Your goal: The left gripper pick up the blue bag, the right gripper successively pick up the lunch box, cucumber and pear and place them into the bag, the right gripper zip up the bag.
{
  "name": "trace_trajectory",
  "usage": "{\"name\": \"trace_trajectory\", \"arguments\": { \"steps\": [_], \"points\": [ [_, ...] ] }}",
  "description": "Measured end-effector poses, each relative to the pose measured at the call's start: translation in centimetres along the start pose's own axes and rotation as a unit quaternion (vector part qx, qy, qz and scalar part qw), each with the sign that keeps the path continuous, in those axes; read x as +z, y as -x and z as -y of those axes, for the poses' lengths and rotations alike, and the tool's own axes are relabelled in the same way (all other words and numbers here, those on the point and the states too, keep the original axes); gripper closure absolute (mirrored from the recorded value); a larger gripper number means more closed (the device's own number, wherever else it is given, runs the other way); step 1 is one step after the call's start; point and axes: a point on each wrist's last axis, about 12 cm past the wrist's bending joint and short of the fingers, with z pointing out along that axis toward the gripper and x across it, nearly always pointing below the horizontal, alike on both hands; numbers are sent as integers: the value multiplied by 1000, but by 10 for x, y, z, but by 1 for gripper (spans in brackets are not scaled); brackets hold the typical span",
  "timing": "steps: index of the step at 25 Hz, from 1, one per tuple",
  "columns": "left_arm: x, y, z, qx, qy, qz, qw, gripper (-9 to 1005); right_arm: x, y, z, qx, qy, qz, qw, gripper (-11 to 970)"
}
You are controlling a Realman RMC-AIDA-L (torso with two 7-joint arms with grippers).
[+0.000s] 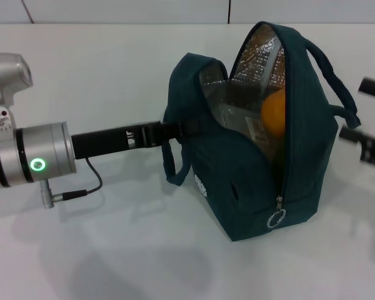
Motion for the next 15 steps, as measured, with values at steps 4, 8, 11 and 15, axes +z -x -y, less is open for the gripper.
{"name": "trace_trajectory", "arguments": {
  "steps": [4, 8, 11, 15],
  "points": [
    [0, 1, 0, 1, 0, 2, 1000, 922, -1, 2, -17, 5, 78, 18, 997, 422],
    [1, 2, 0, 4, 0, 5, 1000, 922, -2, -10, -36, 27, 139, -9, 990, 383],
    [0, 1, 0, 4, 0, 6, 1000, 922, -5, -26, -46, 65, 158, -26, 985, 384],
    [0, 1, 0, 3, 0, 7, 1000, 922, -12, -47, -52, 115, 142, -45, 982, 385]
  ]
}}
